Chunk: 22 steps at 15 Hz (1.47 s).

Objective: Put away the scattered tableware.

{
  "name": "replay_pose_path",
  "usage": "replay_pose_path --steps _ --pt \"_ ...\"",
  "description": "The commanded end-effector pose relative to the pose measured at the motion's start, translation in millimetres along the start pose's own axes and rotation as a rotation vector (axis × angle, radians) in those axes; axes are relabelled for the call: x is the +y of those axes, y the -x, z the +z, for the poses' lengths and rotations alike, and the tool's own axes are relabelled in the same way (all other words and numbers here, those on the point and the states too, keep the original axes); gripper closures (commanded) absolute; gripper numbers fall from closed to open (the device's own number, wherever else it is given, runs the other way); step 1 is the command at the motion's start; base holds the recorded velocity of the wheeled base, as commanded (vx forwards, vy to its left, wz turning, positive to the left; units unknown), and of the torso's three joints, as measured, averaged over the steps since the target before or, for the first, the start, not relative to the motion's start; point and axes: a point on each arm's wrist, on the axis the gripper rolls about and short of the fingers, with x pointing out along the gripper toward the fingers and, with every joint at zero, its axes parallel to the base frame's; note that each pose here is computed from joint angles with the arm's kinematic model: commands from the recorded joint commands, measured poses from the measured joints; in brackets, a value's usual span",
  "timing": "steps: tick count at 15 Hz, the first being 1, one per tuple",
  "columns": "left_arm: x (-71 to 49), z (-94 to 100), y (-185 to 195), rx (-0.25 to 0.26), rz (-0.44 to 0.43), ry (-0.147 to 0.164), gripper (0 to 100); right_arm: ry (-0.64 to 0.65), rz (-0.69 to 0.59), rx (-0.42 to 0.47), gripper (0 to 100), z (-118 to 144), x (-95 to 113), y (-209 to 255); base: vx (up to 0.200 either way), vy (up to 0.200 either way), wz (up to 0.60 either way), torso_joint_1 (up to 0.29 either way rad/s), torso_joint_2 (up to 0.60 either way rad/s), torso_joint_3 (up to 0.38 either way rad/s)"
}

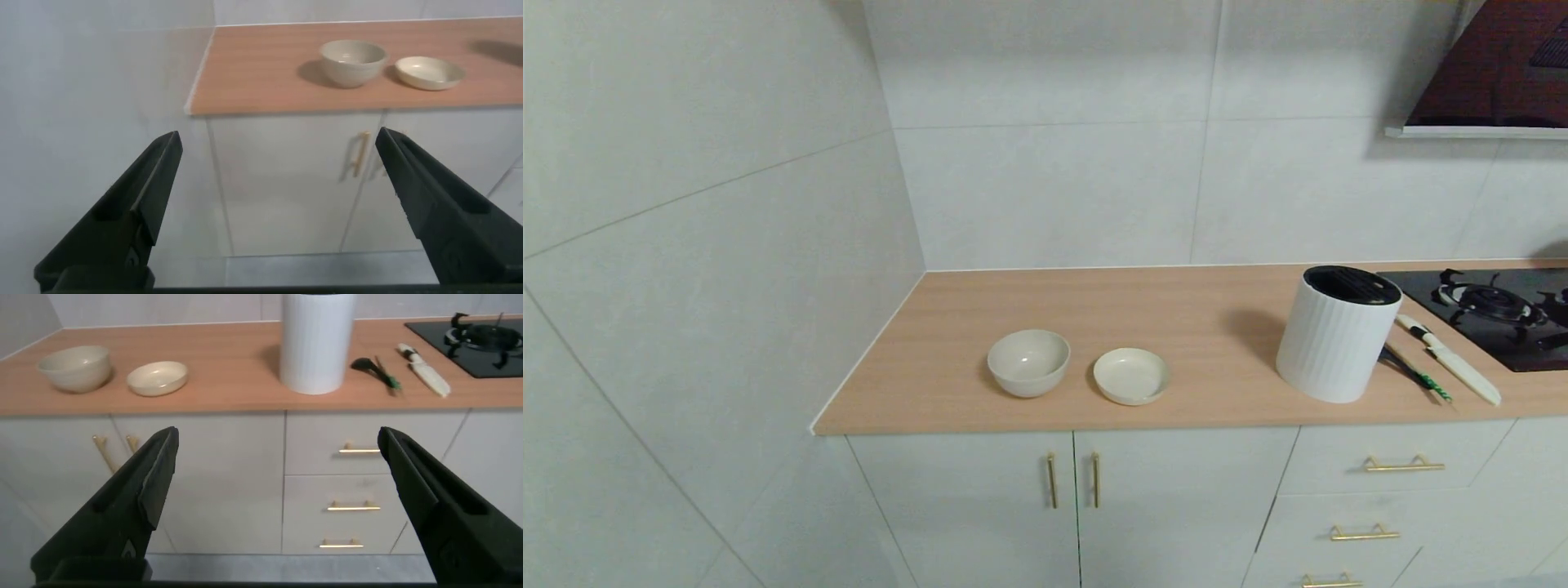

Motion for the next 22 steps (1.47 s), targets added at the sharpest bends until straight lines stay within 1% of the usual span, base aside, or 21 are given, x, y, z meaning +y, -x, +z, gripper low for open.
replay_pose_path --steps 1,14,22 --pt "0.0 -0.1 0.0 0.000 0.000 0.000 0 -0.001 0.001 0.001 0 0.0 0.0 -0.1 0.000 0.000 0.00 0.000 0.00 0.000" --pt "0.0 -0.1 0.0 0.000 0.000 -0.001 0 0.001 0.001 0.001 0 0.0 0.0 -0.1 0.000 0.000 0.00 0.000 0.00 0.000" --pt "0.0 -0.1 0.0 0.000 0.000 0.000 0 0.002 0.001 0.001 0 0.0 0.0 -0.1 0.000 0.000 0.00 -0.162 0.36 0.194"
